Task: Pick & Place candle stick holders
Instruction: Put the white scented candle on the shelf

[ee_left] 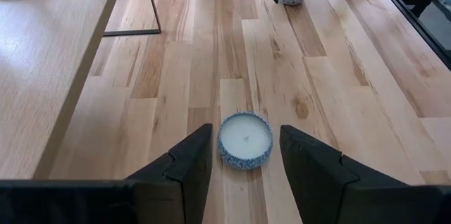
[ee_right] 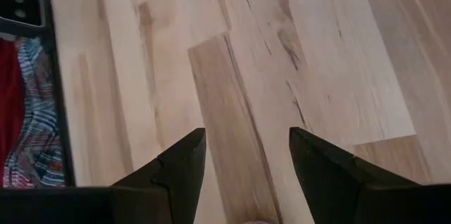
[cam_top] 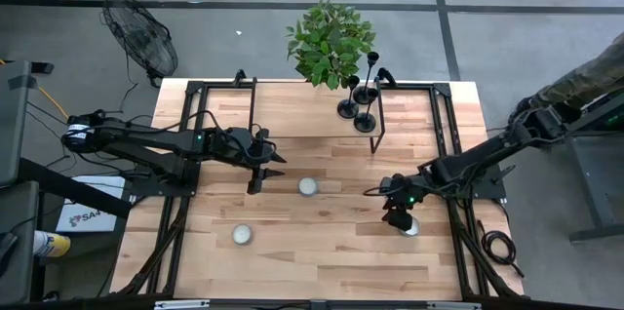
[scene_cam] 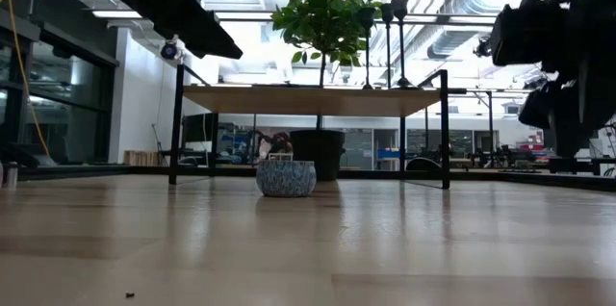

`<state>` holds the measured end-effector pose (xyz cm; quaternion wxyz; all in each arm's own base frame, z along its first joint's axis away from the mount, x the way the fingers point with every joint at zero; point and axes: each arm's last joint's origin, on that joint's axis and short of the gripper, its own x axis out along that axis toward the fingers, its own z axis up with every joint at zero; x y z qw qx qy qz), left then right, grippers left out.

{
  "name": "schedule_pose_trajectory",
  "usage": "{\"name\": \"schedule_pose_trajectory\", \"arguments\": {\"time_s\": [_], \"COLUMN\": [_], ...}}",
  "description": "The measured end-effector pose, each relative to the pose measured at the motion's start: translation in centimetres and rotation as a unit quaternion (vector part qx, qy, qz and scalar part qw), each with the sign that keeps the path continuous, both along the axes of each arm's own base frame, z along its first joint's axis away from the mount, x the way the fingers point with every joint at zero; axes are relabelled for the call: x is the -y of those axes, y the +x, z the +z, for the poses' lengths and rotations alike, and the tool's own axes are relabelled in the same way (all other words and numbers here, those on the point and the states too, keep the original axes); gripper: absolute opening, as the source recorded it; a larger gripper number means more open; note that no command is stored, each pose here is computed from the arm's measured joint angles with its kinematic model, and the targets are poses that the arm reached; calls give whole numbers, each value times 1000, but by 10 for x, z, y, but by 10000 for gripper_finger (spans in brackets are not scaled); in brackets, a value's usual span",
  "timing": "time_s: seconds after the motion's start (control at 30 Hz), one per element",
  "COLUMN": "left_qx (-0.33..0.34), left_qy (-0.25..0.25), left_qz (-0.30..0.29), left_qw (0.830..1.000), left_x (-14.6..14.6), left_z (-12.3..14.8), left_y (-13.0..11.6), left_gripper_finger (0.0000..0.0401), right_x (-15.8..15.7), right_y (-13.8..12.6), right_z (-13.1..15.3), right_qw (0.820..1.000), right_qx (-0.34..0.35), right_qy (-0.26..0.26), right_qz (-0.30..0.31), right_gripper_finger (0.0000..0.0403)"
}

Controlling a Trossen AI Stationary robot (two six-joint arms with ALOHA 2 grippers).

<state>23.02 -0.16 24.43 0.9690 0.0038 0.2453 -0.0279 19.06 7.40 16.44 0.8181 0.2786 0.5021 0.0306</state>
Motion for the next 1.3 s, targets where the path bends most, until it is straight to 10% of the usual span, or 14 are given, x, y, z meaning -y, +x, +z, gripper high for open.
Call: {"name": "schedule_pose_trajectory", "arguments": {"time_s": [0.7,1.3], "left_qx": [0,-13], "left_qy": [10,-1], "left_qz": [-6,-6], "left_qw": [1000,1000], "left_x": [0,0], "left_z": [0,-2], "left_y": [0,-1], "left_gripper_finger": [163,163], "right_x": [-1,-21], "right_y": [16,17], "right_z": [-30,21], "right_qw": [997,965], "right_qx": [-54,-234], "right_qy": [21,-83], "right_qz": [45,81], "right_gripper_finger": [276,277]}}
